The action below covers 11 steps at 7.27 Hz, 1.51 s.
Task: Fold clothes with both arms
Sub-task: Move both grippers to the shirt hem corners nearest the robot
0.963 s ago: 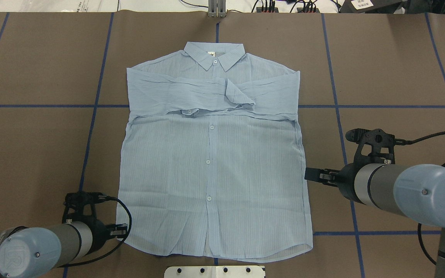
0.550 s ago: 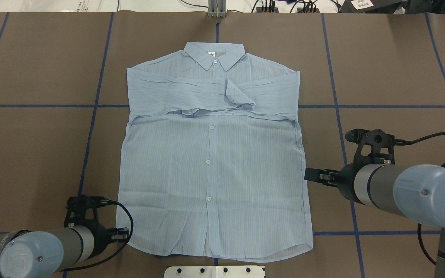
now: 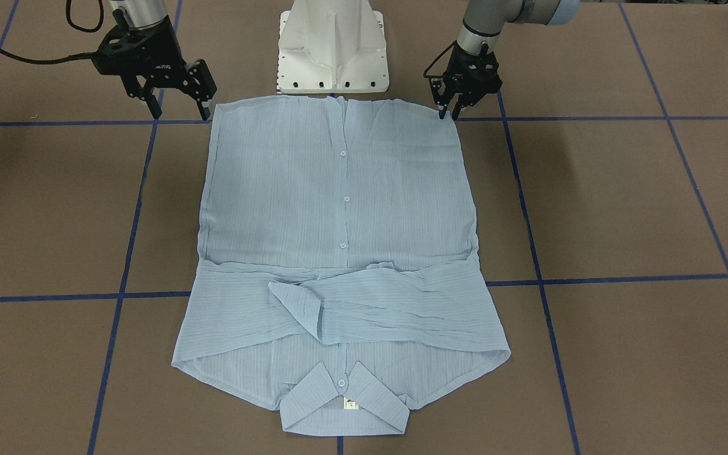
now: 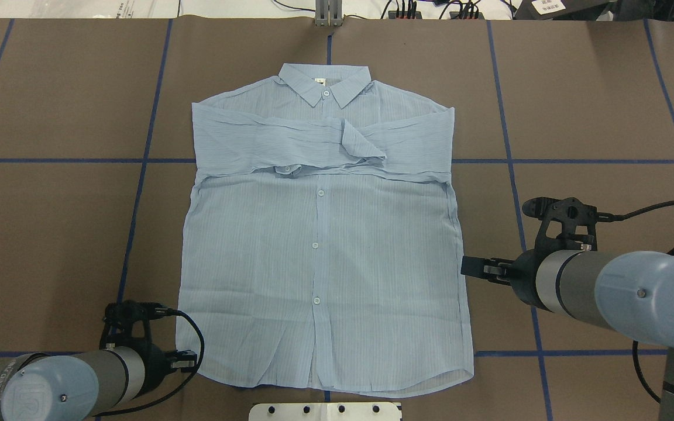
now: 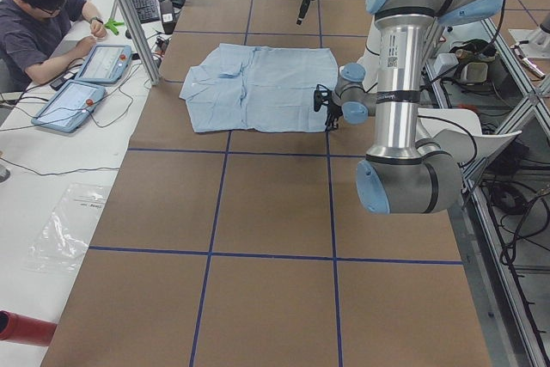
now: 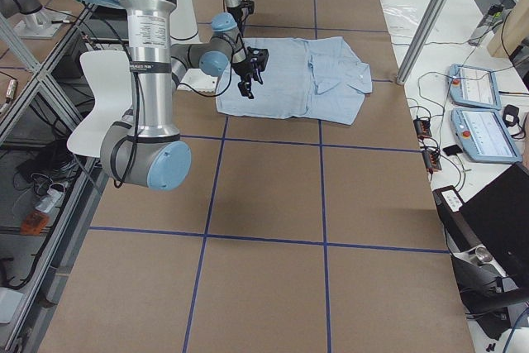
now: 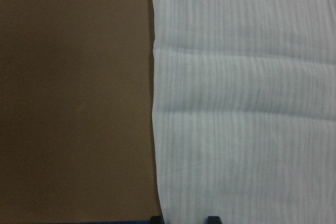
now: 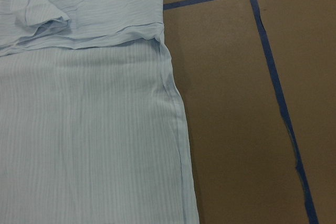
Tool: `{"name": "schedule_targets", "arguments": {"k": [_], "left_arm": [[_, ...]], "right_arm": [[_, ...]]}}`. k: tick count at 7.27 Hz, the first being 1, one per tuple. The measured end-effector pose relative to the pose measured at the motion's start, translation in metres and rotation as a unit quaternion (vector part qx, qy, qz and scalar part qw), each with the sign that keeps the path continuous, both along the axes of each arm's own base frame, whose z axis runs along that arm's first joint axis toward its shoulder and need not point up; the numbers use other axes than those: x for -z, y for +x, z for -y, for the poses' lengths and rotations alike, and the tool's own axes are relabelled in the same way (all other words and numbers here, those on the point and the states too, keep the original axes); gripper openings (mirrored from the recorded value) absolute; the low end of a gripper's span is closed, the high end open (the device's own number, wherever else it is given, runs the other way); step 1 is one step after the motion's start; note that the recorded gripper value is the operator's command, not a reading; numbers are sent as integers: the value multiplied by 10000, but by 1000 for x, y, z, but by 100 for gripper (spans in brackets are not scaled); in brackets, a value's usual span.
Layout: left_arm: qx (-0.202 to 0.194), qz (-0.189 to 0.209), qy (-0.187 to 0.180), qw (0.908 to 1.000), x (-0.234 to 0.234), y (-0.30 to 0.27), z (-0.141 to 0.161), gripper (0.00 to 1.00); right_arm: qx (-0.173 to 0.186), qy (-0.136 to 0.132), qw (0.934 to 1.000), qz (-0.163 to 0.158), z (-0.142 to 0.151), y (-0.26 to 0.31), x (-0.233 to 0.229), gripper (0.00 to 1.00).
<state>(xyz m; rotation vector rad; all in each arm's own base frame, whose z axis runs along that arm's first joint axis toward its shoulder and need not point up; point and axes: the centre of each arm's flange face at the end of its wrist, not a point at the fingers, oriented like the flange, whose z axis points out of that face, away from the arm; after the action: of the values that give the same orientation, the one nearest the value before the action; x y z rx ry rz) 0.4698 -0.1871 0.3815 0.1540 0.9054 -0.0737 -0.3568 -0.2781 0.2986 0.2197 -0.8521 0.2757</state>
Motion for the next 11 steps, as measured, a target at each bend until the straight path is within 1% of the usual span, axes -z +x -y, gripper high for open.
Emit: {"name": "schedule_targets", "arguments": {"k": [3,4,5,6,7,8,9,11], "left_arm": [[50,2,32,10000,4,-3,1,0],[66,-58,47,10000,12,-5,2,0],[69,-167,59,9998,23,-10,1,0],[73,-286,72,9995,34,-14,1,0],[78,-368,83,9993,42,-18,1,0],[85,-409,92,9991,46,-19,2,0],[91,-429,100,9990,48,-20,2,0],[122,-461,129,9988,51,-22,3,0]], "right_arm": [[-20,-61,10000,-41,-7,-4,-6,100],[-89,-75,9999,-42,-15,-10,-7,100],[-195,-66,9998,-34,-27,-19,-8,97],[-306,-59,9995,-22,-43,-30,-10,77],[-419,-66,9991,-9,-63,-41,-14,63],[-523,-57,9986,2,-84,-52,-19,54],[-573,-25,9983,-25,-103,-62,-27,53],[-668,65,9976,-196,-130,-83,-52,44]]}}
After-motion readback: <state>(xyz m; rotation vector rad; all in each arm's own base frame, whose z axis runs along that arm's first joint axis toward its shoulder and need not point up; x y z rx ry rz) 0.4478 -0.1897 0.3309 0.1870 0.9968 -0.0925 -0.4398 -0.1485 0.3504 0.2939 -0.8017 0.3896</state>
